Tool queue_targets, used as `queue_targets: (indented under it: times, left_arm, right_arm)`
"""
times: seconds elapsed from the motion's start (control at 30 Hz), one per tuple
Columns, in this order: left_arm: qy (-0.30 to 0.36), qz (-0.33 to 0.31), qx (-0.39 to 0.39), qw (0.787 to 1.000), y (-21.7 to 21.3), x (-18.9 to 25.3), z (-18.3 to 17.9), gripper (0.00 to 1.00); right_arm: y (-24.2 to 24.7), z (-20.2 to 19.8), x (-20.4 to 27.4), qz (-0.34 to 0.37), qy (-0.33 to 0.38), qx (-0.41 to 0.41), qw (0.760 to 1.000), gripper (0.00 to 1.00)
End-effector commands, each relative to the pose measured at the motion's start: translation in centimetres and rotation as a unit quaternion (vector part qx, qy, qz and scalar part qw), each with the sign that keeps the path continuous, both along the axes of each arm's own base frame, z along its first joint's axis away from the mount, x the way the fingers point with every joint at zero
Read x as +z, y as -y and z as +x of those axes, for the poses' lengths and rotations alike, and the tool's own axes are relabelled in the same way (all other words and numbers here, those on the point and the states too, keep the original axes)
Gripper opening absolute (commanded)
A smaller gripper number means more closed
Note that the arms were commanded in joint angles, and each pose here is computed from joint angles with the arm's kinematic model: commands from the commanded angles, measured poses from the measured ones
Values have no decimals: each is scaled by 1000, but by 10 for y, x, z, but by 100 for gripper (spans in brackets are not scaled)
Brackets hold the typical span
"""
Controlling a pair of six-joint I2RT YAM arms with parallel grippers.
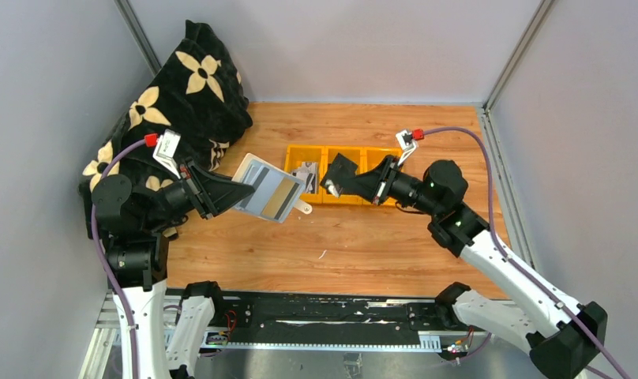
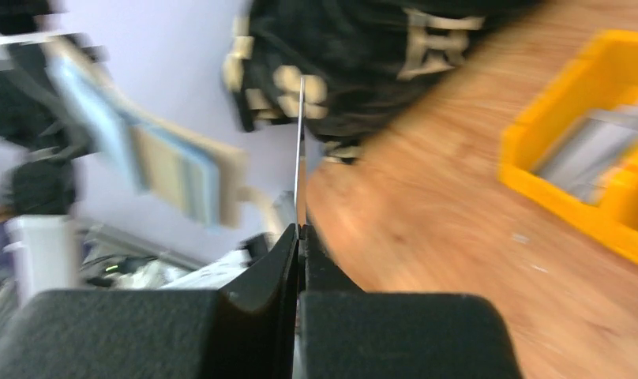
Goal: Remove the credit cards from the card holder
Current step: Place the credit card in the storage box.
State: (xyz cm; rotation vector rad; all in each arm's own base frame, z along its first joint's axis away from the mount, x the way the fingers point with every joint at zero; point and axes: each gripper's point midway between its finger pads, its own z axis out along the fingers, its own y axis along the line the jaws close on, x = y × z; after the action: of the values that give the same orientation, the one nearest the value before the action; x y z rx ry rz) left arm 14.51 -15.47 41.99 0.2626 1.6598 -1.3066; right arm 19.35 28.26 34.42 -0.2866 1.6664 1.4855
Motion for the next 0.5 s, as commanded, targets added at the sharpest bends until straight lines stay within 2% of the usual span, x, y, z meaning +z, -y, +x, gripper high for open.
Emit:
queue_targets:
  times: [0.0, 0.2, 0.47]
  left_arm:
    - [17, 2, 3, 1000, 0, 9, -3, 0]
    - [20, -5, 0, 1000, 1, 14, -6, 0]
    - [22, -12, -6, 1000, 2, 19, -8, 0]
  right_arm:
    - [33, 37, -77, -159, -68, -46, 984, 0]
    - [50, 99, -131, -272, -88, -102, 953, 0]
    - [30, 161, -179, -352, -143, -86, 921, 0]
